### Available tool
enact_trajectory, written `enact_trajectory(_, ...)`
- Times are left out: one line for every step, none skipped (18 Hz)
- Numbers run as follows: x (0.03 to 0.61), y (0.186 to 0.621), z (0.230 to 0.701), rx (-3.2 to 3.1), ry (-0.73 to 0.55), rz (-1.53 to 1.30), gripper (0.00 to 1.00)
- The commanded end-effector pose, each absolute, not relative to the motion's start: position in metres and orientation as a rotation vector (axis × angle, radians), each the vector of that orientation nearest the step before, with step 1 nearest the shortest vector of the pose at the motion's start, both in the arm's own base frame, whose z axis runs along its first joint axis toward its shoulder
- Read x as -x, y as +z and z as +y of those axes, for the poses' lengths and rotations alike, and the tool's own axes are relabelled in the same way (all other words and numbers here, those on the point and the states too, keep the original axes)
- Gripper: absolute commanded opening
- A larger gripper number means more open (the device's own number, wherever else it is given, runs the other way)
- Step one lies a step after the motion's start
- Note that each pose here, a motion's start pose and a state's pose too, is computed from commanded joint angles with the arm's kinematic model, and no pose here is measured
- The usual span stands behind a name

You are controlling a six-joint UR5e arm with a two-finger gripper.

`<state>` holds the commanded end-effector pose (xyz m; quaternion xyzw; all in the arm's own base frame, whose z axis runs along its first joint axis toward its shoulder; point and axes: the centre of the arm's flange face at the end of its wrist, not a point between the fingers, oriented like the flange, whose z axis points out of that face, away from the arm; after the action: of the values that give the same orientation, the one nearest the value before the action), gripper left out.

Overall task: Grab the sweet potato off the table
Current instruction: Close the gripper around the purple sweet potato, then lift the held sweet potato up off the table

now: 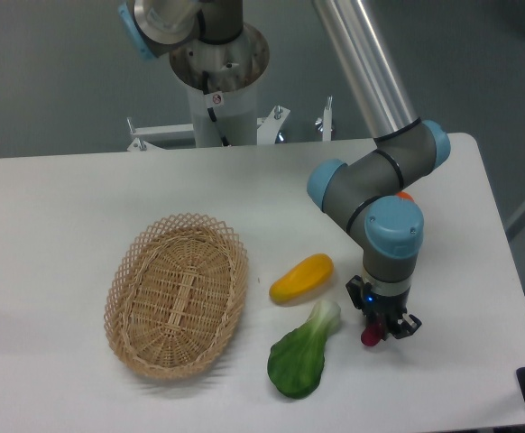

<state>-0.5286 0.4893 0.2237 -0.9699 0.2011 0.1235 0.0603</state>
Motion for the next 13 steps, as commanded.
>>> enact_trajectory(0.529,0.24,0.49,2.913,0.398,0.605,0.19)
enact_trajectory(0.527,0.257,0.489,2.886,0.414,0.6,0.19)
enact_trajectory(0.525,0.276,0.488,2.847,0.421,0.586,0.19)
enact_trajectory(0.525,0.297,0.483,2.795,0.428,0.562,0.19)
enact_trajectory(0.523,0.317,0.48,2.745,0.434,0.546,0.19)
enact_trajectory(0.52,0.336,0.476,2.703,0.438,0.525,0.19)
enact_trajectory(0.517,0.352,0.471,2.676,0.425,0.484,0.19)
enact_trajectory(0.515,0.368,0.465,2.658,0.413,0.443,0.19)
enact_trajectory(0.514,0.386,0.456,2.646,0.416,0.412,0.19)
enact_trajectory(0.516,0.398,0.445,2.64,0.41,0.389,0.19)
enact_trajectory(0.519,0.406,0.436,2.628,0.397,0.37,0.19)
enact_trajectory(0.523,0.412,0.426,2.622,0.388,0.346,0.19)
enact_trajectory(0.526,0.419,0.414,2.62,0.384,0.325,0.19)
